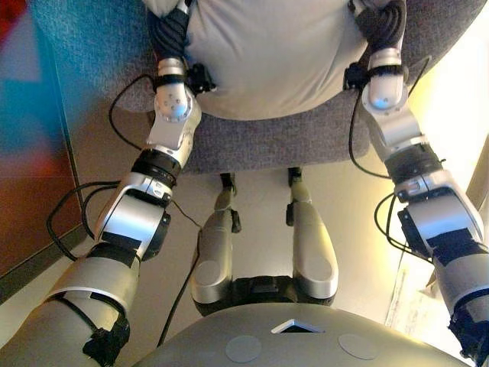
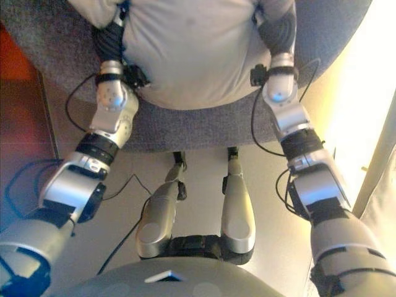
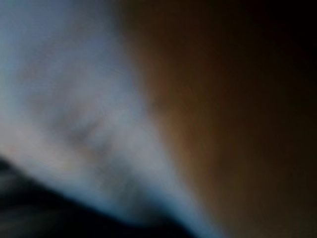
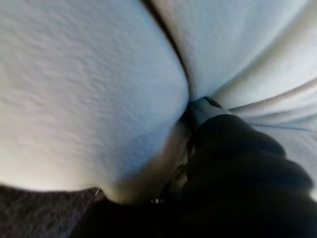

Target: Pick up the cushion and take it to the sofa

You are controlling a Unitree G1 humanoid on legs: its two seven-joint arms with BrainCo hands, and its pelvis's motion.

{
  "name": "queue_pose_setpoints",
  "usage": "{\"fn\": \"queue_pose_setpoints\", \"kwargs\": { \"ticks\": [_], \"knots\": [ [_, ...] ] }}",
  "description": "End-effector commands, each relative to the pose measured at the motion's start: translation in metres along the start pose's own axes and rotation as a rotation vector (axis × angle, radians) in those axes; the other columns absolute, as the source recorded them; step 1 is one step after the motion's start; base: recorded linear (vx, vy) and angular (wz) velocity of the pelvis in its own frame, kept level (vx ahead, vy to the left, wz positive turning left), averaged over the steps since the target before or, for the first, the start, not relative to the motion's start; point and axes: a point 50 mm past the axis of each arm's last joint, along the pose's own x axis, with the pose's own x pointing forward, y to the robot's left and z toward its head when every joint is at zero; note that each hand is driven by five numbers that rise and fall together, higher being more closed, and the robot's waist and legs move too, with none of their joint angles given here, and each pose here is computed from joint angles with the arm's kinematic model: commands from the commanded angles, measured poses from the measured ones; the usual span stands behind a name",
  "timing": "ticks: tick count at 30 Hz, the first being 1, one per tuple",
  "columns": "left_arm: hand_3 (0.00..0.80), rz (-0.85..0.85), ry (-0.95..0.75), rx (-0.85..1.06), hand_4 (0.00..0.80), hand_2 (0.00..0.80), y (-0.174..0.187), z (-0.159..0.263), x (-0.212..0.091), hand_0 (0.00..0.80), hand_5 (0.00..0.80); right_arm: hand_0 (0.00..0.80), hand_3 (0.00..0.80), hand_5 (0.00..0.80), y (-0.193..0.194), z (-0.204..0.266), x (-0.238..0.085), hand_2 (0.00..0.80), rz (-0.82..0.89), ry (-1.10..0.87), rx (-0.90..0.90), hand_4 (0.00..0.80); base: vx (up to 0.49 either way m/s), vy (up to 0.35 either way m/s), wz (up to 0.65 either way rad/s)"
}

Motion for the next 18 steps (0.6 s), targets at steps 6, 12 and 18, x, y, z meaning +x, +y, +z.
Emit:
{"fn": "queue_pose_setpoints", "kwargs": {
  "ticks": [6,12,18],
  "knots": [
    [0.0,0.138,0.061,0.042,0.0,0.0,0.025,0.008,0.024,0.0,0.0,0.0,0.0,0.0,-0.008,0.021,0.023,0.0,-0.034,-0.02,-0.006,0.0,-0.006,0.038,0.02],
    [0.0,0.316,0.075,0.057,0.0,0.0,0.072,0.008,0.026,0.0,0.0,0.0,0.0,0.0,-0.043,0.024,0.026,0.0,-0.169,-0.052,-0.052,0.0,-0.018,0.013,0.04],
    [0.0,0.532,0.083,0.097,0.0,0.0,0.128,0.013,0.02,0.0,0.0,0.0,0.0,0.0,-0.083,0.033,0.021,0.0,-0.308,-0.132,-0.055,0.0,-0.025,-0.002,0.03]
  ]
}}
